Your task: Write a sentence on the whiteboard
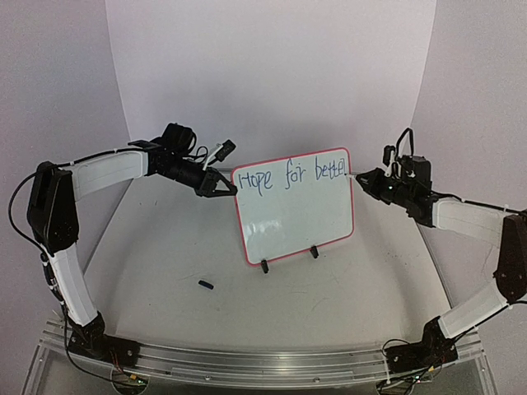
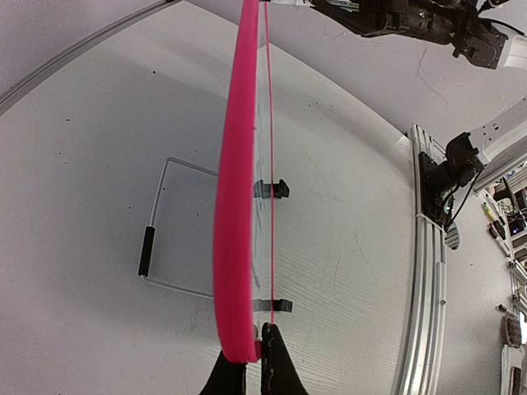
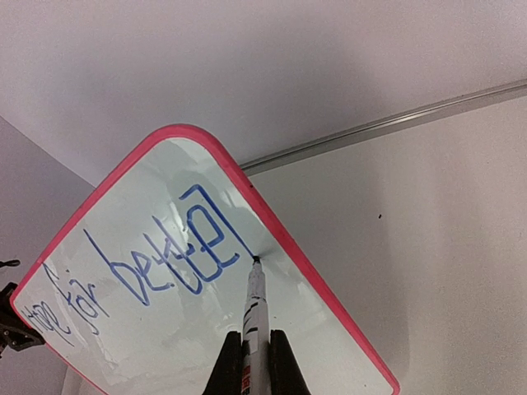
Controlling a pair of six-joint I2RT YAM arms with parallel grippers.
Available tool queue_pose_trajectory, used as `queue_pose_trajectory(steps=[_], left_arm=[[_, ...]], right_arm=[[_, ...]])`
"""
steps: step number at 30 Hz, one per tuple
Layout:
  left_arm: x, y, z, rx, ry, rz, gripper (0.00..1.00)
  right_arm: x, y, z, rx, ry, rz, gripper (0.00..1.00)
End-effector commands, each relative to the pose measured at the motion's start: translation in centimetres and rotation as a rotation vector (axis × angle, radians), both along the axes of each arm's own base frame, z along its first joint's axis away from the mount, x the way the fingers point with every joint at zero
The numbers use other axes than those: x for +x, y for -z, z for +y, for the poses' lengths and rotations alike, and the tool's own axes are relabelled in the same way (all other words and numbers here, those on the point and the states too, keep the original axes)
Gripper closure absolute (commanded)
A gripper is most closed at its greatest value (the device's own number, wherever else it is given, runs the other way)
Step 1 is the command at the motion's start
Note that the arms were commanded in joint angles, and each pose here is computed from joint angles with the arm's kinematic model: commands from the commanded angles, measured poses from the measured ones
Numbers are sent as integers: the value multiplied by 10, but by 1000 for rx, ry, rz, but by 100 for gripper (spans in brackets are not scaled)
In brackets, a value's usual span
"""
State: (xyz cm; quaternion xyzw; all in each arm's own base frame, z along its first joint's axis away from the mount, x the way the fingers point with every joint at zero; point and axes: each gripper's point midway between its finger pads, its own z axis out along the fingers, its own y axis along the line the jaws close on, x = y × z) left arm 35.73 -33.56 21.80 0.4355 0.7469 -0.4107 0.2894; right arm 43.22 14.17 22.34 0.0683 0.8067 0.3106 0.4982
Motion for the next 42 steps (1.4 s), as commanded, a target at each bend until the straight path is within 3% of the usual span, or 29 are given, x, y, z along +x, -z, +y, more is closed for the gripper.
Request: queue_pose_trajectory(steps=[1, 21, 42], left_arm=[[-24, 46, 0, 140, 47, 70, 100], [-23, 46, 1, 142, 46, 67, 100], [-23, 46, 1, 144, 45, 68, 100]], right_arm=[[9, -43, -2, 11, 16, -105, 100], [21, -45, 2, 13, 9, -113, 100], [8, -60, -9, 21, 59, -153, 100]])
